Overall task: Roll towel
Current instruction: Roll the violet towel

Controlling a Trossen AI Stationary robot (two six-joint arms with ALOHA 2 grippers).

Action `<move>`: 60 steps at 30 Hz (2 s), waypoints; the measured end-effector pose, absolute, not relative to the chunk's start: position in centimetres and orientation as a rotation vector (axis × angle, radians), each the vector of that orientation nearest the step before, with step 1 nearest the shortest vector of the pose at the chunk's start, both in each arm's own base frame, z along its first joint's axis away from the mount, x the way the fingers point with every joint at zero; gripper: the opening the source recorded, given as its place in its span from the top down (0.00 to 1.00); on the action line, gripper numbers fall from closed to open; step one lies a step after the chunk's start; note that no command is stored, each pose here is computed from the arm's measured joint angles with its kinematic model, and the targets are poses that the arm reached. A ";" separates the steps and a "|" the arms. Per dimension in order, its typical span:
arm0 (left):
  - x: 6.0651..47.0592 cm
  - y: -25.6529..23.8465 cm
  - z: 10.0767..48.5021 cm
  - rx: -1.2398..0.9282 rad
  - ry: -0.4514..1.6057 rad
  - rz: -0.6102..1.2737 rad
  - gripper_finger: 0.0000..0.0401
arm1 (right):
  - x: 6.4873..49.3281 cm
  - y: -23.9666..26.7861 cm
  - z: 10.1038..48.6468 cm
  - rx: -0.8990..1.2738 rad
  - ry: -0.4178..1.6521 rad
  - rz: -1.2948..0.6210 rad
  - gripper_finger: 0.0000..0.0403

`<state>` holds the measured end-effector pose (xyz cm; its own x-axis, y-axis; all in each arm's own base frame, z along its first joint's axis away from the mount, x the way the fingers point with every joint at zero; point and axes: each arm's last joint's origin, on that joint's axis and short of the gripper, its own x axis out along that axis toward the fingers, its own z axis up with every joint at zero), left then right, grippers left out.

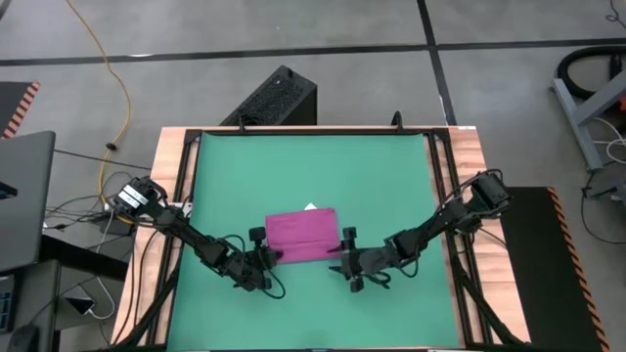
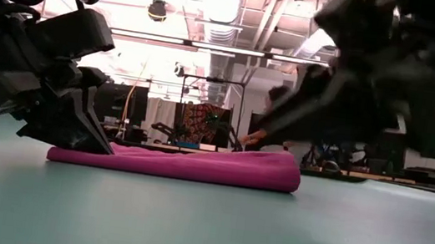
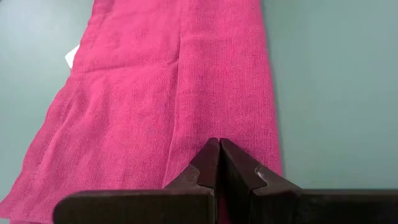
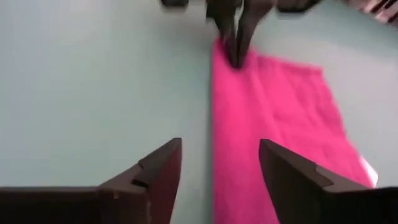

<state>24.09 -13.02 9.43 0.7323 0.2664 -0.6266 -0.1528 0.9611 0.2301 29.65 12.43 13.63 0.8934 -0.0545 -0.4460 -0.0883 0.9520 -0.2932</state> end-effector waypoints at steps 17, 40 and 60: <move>24.0 -13.0 9.4 0.170 0.720 0.232 1.00 | 29.6 10.5 12.0 -0.374 0.589 0.029 0.39; 23.9 -12.9 9.2 0.188 0.752 0.216 1.00 | 29.9 8.5 6.5 -0.337 0.627 -0.060 0.43; 21.7 -15.5 14.6 0.338 0.536 0.201 1.00 | 29.8 8.7 6.1 -0.231 0.635 -0.115 0.95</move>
